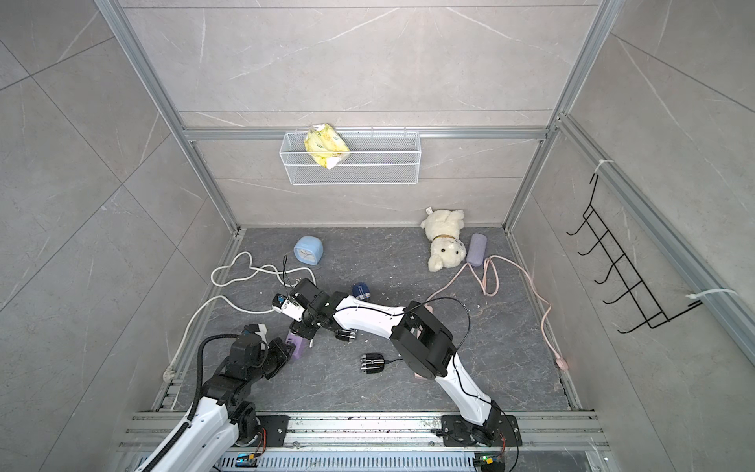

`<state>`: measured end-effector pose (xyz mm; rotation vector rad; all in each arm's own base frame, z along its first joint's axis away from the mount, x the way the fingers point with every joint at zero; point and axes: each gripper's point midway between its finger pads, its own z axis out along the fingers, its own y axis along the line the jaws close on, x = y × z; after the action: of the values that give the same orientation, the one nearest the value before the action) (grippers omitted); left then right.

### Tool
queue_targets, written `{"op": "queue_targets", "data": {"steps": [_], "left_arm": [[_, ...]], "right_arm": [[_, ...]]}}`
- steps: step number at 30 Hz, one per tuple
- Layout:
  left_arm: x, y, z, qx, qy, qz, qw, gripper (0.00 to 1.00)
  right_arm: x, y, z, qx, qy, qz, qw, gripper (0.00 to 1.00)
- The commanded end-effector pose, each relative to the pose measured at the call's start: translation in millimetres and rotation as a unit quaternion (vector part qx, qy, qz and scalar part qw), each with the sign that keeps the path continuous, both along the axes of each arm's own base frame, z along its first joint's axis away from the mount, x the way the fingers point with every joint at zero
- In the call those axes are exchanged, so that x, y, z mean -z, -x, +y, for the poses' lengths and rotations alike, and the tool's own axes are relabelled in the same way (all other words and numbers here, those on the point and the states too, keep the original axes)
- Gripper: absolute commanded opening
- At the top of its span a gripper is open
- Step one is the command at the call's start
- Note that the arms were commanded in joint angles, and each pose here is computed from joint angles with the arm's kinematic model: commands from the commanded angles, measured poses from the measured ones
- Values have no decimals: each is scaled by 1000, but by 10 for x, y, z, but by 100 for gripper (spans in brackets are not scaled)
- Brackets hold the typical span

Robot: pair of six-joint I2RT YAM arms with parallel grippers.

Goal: Unplug the electric shaver
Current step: Remove the plug from the socket.

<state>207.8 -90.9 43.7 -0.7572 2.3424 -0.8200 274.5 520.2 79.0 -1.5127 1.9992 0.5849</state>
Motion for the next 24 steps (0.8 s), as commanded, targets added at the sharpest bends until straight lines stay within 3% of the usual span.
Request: {"op": "queue_targets", "data": {"steps": [1, 24], "left_arm": [[408, 334, 88, 0, -24, 97, 995, 0], [429, 353, 72, 3, -19, 101, 995, 0]], "right_arm": [[-175, 101, 65, -5, -17, -7, 1000, 32], [-782, 92, 52, 12, -61, -53, 997, 27]]}}
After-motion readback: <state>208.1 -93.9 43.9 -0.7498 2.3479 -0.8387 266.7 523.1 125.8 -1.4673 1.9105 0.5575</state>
